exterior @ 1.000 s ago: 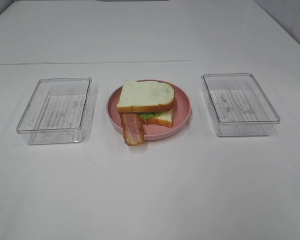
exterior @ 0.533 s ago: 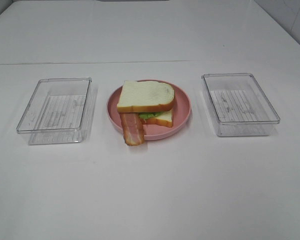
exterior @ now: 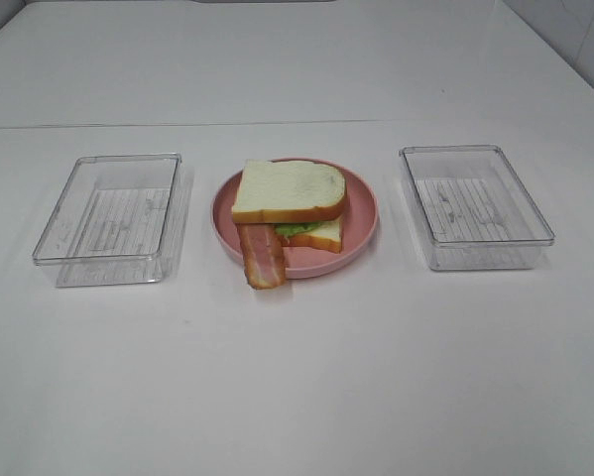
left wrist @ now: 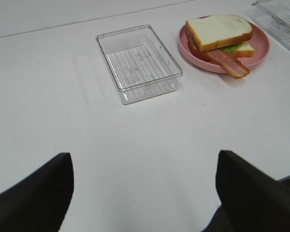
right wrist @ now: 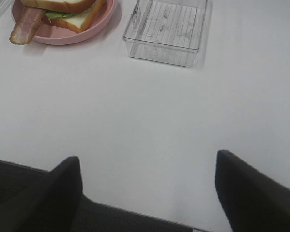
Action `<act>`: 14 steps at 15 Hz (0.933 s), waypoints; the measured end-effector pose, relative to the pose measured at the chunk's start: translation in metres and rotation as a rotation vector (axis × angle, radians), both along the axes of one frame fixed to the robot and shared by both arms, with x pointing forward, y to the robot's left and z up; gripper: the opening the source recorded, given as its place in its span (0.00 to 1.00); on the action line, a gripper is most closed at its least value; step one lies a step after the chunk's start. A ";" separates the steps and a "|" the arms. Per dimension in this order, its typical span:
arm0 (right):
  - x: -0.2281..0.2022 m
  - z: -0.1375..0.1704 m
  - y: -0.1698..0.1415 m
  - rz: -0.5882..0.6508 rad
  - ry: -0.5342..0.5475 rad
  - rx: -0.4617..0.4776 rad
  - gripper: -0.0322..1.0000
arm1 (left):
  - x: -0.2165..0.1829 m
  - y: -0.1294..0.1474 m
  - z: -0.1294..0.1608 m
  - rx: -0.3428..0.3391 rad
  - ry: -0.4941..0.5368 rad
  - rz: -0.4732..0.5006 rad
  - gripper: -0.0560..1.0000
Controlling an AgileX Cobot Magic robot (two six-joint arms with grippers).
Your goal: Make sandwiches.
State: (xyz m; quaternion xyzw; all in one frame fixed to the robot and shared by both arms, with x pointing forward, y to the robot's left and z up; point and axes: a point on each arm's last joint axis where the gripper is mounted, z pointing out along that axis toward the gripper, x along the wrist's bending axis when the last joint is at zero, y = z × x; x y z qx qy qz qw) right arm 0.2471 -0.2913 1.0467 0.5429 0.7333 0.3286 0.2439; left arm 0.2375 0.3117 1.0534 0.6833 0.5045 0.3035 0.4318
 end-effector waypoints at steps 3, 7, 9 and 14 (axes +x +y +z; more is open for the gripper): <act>0.000 0.000 0.000 -0.046 0.002 0.008 0.73 | -0.001 0.000 0.000 -0.002 0.001 0.088 0.78; -0.011 0.000 -0.001 -0.170 -0.084 0.025 0.73 | -0.004 -0.001 0.000 -0.002 0.000 0.381 0.78; -0.019 0.000 -0.002 -0.173 -0.131 0.034 0.73 | -0.005 -0.002 0.000 -0.002 0.000 0.450 0.78; -0.022 0.000 -0.002 -0.174 -0.150 0.042 0.73 | -0.005 -0.002 0.000 -0.002 0.000 0.469 0.78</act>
